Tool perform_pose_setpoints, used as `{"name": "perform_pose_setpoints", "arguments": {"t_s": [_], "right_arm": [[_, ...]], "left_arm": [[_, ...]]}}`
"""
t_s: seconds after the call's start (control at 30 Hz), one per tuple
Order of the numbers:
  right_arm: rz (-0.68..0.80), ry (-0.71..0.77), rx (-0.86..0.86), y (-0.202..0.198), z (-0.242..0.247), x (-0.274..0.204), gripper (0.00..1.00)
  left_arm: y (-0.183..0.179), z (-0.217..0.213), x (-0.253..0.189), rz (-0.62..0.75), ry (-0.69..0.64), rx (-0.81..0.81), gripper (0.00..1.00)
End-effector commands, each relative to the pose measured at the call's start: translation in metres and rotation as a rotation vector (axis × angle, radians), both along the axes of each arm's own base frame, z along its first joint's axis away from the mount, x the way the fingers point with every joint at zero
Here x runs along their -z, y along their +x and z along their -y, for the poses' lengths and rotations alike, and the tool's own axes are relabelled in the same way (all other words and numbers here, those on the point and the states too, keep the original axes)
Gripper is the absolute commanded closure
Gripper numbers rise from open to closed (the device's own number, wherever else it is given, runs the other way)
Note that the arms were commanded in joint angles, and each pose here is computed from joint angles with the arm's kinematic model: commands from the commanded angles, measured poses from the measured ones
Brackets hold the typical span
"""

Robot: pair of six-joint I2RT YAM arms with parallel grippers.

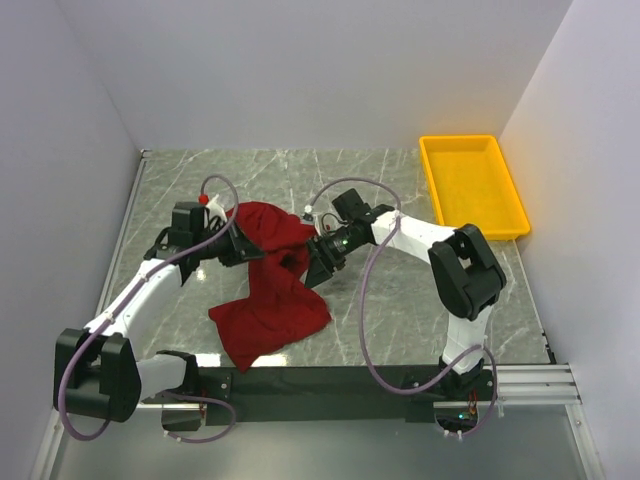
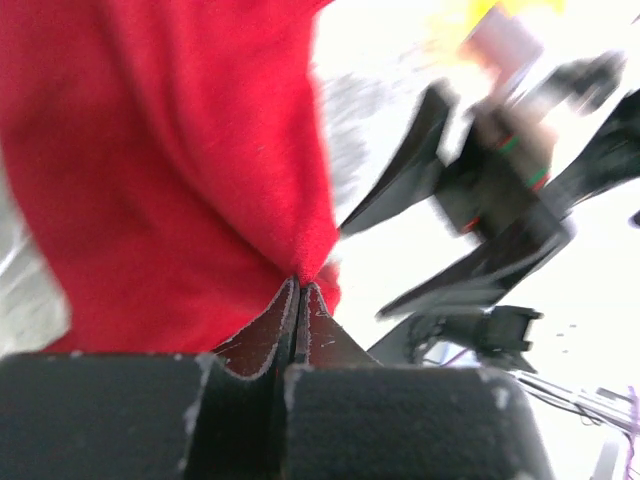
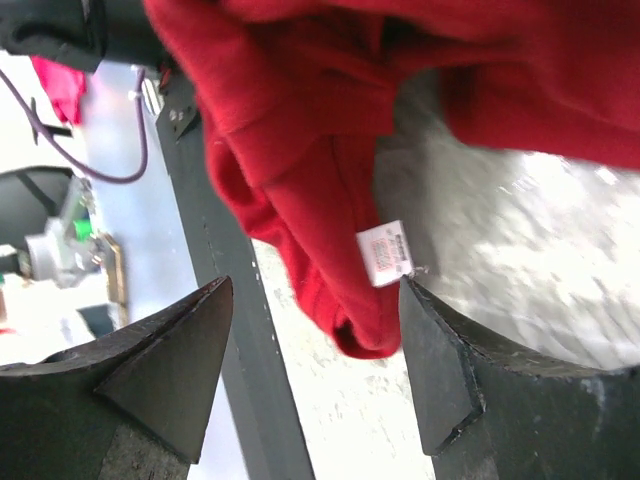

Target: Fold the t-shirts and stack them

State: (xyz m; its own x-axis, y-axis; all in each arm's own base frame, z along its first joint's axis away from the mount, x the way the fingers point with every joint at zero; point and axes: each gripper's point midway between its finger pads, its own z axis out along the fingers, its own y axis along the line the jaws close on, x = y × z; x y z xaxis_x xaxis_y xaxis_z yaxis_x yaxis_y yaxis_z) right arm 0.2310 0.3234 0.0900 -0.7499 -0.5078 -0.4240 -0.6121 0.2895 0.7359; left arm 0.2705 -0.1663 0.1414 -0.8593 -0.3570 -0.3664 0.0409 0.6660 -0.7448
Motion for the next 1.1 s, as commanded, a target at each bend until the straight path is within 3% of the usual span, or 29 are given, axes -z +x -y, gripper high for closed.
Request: {"name": "perform_pose_setpoints", "arguments": {"t_s": [0.0, 0.2, 0.3, 0.4, 0.43, 0.5, 0.63, 0.77, 0.9, 0.97, 1.07], "right_arm": [[0.118, 0.080, -0.116, -0.020, -0.016, -0.027, 0.26], [0.161, 0.032, -0.070, -0.009, -0.037, -0.019, 0.27], [0.187, 0.021, -0.030, 0.003, -0.044, -0.019, 0.33], [0.186, 0.025, -0.029, 0.006, -0.049, -0.022, 0.54], [0.191, 0.024, -0.030, 0.007, -0.049, -0.023, 0.74], [0.224, 0.015, -0.015, 0.012, -0.044, -0.027, 1.00], [0.364, 0.001, 0.084, 0.050, -0.010, -0.064, 1.00], [0.709, -0.028, 0.138, 0.101, 0.038, -0.149, 1.00], [0.907, -0.079, 0.041, 0.079, 0.055, -0.194, 1.00], [0.940, -0.087, -0.076, 0.046, 0.043, -0.183, 1.00], [0.840, -0.107, -0.256, -0.014, 0.027, -0.124, 1.00]], "left_arm": [[0.024, 0.016, -0.067, 0.183, -0.115, 0.063, 1.00], [0.029, 0.022, -0.102, 0.239, -0.182, 0.084, 0.99], [0.028, 0.021, -0.104, 0.241, -0.188, 0.082, 1.00], [0.029, 0.017, -0.103, 0.240, -0.186, 0.063, 1.00], [0.027, 0.016, -0.105, 0.246, -0.190, 0.059, 1.00], [0.029, 0.013, -0.106, 0.248, -0.201, 0.039, 1.00], [0.035, 0.005, -0.110, 0.241, -0.192, -0.035, 1.00], [0.038, 0.004, -0.114, 0.227, -0.227, -0.079, 0.99], [0.035, 0.009, -0.116, 0.230, -0.283, -0.065, 0.99], [0.031, 0.009, -0.108, 0.217, -0.270, -0.058, 0.99], [0.015, 0.004, -0.070, 0.126, -0.206, -0.060, 0.99]]}}
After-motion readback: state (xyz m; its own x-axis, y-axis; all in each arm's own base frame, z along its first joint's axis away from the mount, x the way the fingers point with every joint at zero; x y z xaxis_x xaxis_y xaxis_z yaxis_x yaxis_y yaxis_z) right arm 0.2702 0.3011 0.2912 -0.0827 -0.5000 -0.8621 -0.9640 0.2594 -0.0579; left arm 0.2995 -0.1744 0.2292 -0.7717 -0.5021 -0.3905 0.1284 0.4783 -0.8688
